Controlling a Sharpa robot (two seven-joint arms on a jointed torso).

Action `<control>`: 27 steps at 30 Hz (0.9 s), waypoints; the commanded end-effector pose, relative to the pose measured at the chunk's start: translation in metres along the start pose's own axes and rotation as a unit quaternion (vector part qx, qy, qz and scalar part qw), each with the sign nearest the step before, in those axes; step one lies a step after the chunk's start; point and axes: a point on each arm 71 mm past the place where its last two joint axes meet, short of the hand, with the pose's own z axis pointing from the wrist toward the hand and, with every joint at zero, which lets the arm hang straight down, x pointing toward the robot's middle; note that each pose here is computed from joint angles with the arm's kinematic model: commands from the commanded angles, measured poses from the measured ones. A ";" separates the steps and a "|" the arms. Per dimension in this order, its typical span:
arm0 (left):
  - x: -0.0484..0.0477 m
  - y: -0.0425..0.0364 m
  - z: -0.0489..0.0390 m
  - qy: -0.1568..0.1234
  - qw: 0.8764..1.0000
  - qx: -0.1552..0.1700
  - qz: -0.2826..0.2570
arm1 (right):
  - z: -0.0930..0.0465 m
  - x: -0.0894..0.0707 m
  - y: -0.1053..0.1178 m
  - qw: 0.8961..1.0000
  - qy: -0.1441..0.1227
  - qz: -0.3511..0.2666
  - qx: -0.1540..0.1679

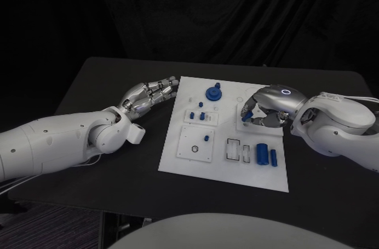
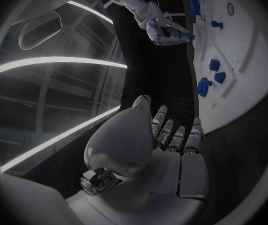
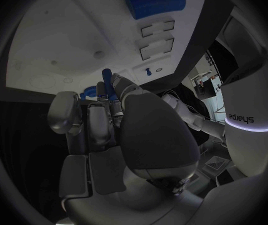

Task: Assemble the parts on the task board

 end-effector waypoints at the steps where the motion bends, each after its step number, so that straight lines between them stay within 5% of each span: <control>1: 0.0016 -0.0051 -0.0006 0.002 0.999 0.038 -0.004 | -0.002 -0.013 0.008 0.999 -0.036 -0.002 -0.007; 13: 0.0027 -0.0052 0.0009 0.003 0.999 0.044 -0.003 | 0.016 -0.022 0.060 0.997 -0.007 -0.004 -0.076; 27: 0.0050 -0.0041 0.0056 0.003 0.999 0.048 -0.001 | 0.051 0.008 0.104 0.988 0.044 -0.034 -0.141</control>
